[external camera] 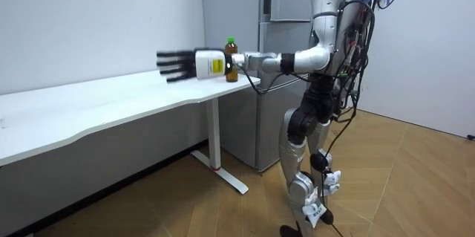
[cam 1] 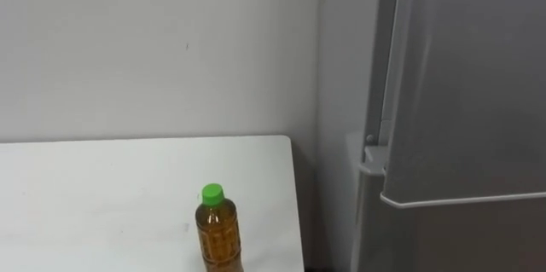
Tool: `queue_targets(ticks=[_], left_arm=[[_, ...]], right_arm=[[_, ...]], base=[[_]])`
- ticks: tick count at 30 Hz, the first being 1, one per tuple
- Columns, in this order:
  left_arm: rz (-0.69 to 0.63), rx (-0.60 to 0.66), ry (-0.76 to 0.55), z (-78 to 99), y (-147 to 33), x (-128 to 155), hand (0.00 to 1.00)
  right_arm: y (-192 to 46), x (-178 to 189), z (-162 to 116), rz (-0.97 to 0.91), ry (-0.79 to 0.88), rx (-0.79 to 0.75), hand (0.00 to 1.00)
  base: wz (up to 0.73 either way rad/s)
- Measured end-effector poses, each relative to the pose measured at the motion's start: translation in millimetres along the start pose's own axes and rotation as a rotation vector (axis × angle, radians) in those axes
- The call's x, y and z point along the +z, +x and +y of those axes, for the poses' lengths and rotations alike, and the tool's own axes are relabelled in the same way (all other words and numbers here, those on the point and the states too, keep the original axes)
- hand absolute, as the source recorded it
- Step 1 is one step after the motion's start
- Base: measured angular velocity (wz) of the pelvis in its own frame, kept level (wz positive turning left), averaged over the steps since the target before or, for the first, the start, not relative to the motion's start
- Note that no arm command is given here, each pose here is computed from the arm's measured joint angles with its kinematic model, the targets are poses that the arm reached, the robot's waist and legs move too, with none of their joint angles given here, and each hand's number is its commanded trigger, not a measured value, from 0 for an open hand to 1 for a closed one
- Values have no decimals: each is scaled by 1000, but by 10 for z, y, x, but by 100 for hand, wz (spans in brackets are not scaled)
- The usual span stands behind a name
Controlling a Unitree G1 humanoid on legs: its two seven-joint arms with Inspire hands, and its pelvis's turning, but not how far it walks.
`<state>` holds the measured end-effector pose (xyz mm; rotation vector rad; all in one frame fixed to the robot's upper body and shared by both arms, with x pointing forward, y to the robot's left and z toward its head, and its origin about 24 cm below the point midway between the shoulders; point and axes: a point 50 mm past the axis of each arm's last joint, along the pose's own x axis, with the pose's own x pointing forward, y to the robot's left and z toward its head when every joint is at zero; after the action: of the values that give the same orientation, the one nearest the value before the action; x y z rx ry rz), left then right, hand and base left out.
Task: Put the bottle in the upper fridge
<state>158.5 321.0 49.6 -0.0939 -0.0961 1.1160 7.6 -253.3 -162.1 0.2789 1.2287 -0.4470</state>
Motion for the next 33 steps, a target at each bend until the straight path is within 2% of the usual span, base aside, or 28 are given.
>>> queue_targets(ticks=[9,15,20,25,33], left_arm=[[-202,-151,-193,-292,-97,594,0],[-320,-243,-183,-377,-187,802,0],[-361,-347,-228,-511,-259,921,0],[-423,-511,-297,-702,-395,1091,0],[-415,-826,-309,-1042,-629,1113,0]], right_arm=[[20,36,51,-5,-6,7,0],[26,42,83,-8,4,24,0],[44,78,118,-11,5,31,0],[45,83,133,-12,1,54,0],[65,113,172,-3,1,67,0]], base=[[1],[0],[2],[1],[-1]])
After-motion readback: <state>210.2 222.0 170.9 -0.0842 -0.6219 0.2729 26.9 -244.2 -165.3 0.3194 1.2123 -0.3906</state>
